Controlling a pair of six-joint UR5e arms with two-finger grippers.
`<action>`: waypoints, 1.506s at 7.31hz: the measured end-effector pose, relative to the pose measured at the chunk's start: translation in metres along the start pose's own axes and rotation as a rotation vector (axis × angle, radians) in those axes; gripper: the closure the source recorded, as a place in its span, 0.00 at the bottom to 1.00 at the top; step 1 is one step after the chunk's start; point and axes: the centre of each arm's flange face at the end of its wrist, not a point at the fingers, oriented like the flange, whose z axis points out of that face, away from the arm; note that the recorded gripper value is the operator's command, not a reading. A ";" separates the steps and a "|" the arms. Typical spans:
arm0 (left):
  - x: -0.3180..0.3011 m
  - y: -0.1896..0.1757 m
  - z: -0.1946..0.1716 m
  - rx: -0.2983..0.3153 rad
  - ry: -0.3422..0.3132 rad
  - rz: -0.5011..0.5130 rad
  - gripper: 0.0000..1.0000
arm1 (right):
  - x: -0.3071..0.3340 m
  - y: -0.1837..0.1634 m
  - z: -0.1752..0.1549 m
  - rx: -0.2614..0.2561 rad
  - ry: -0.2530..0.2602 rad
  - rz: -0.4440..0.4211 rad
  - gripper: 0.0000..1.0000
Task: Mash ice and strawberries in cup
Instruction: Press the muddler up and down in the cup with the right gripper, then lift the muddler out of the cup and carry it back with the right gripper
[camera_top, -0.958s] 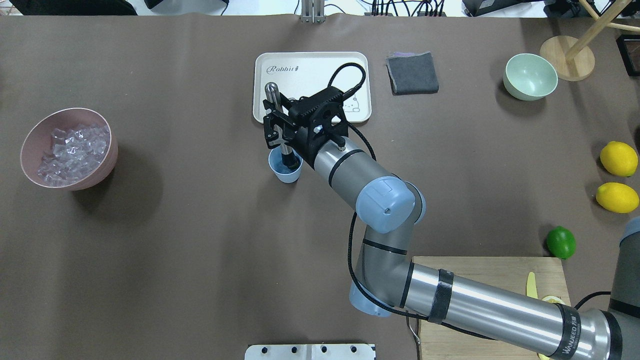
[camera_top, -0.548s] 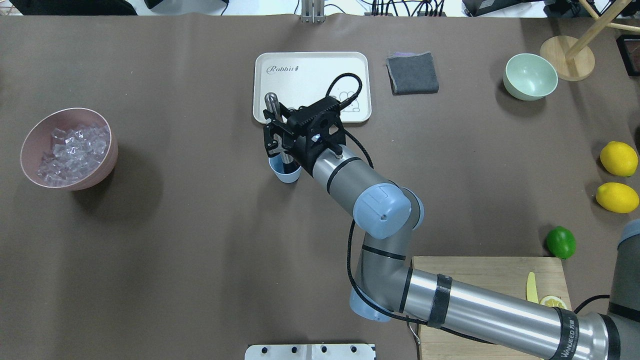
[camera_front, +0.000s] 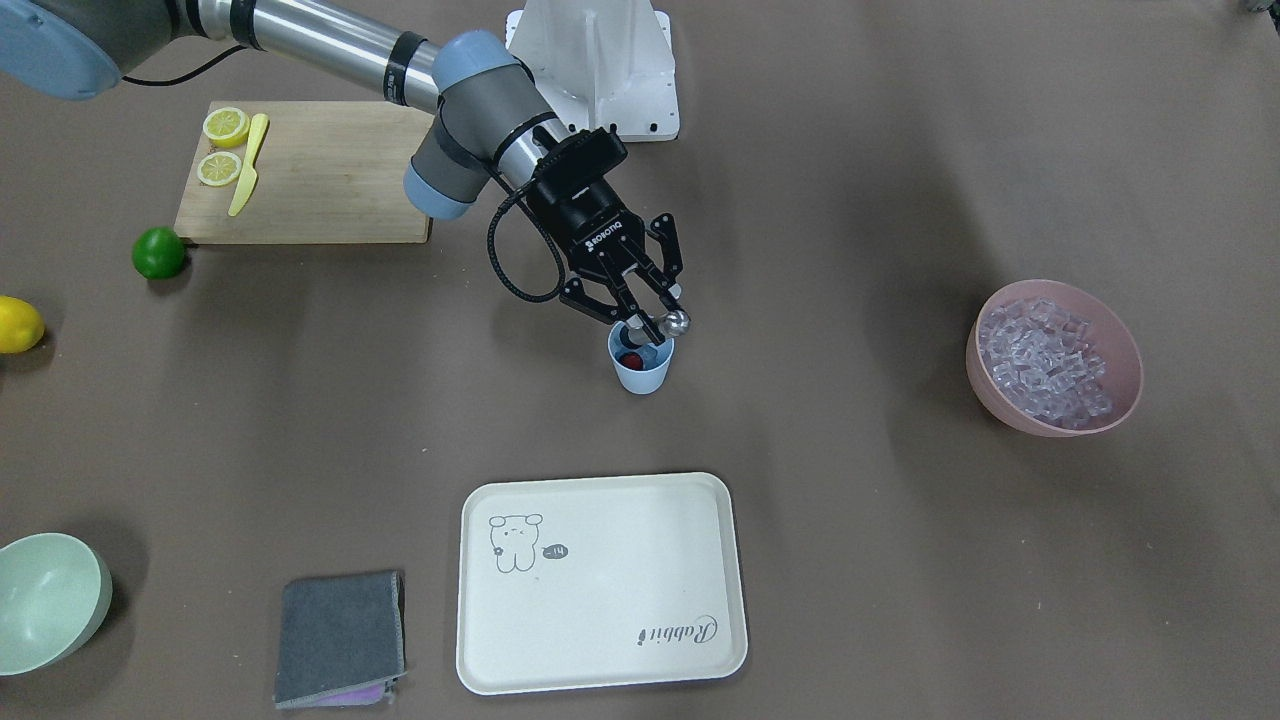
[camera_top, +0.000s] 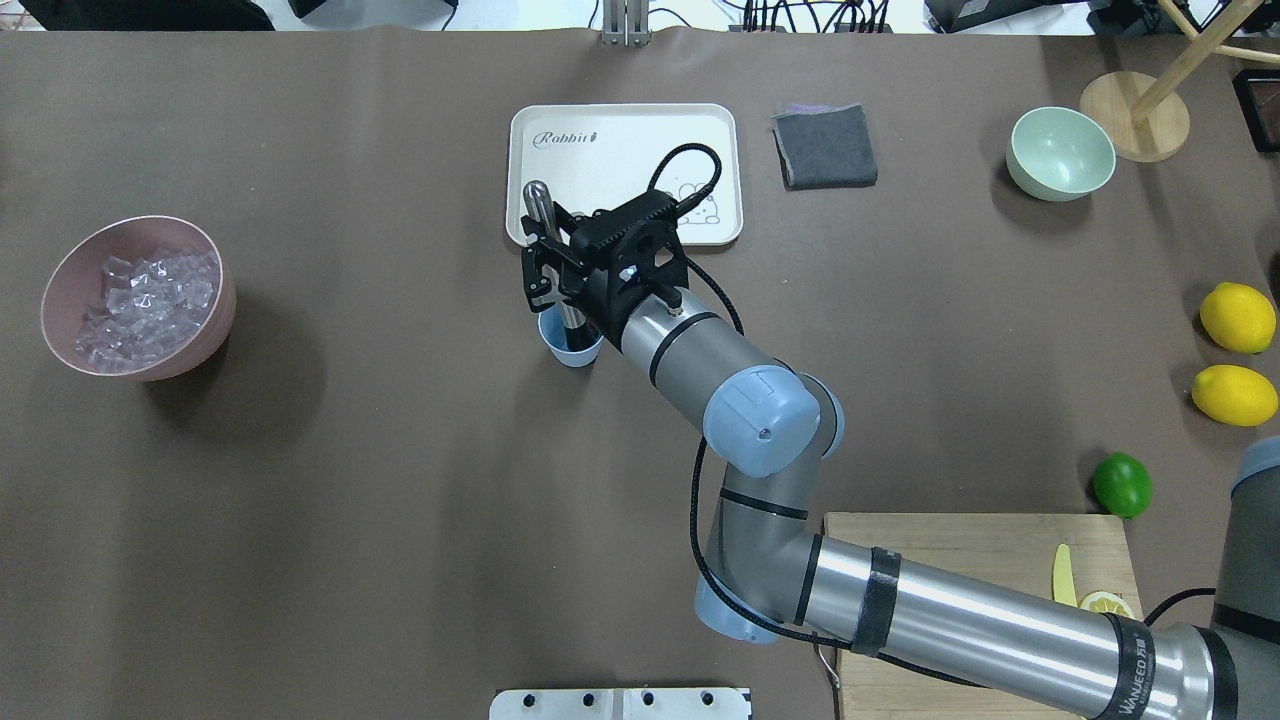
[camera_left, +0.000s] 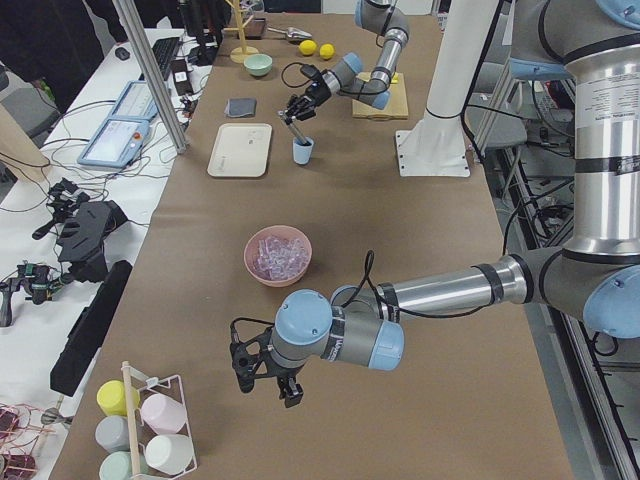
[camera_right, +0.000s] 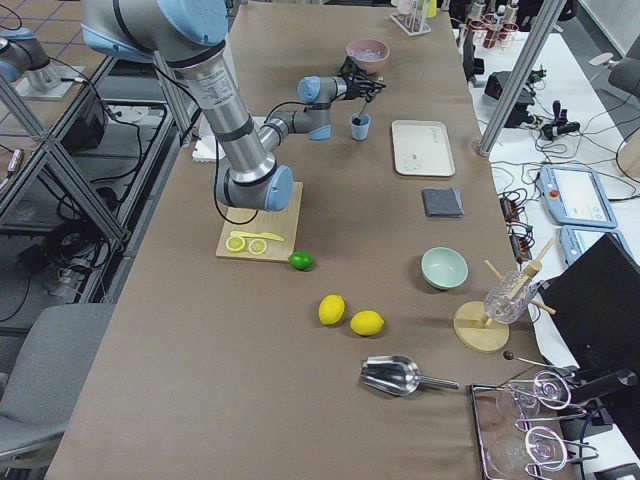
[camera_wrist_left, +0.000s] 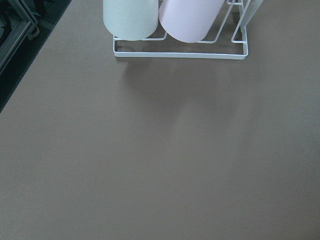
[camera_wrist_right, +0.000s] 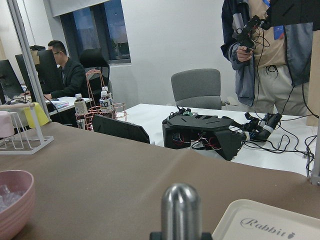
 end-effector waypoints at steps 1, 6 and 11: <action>0.000 0.000 0.000 -0.001 0.000 -0.001 0.02 | 0.000 -0.015 -0.003 0.025 -0.006 0.010 1.00; 0.005 -0.001 -0.004 0.023 0.010 0.024 0.02 | 0.023 -0.092 -0.024 0.138 0.006 0.113 1.00; 0.094 -0.015 -0.022 0.125 0.098 0.286 0.02 | 0.192 -0.138 -0.044 0.039 0.301 0.213 1.00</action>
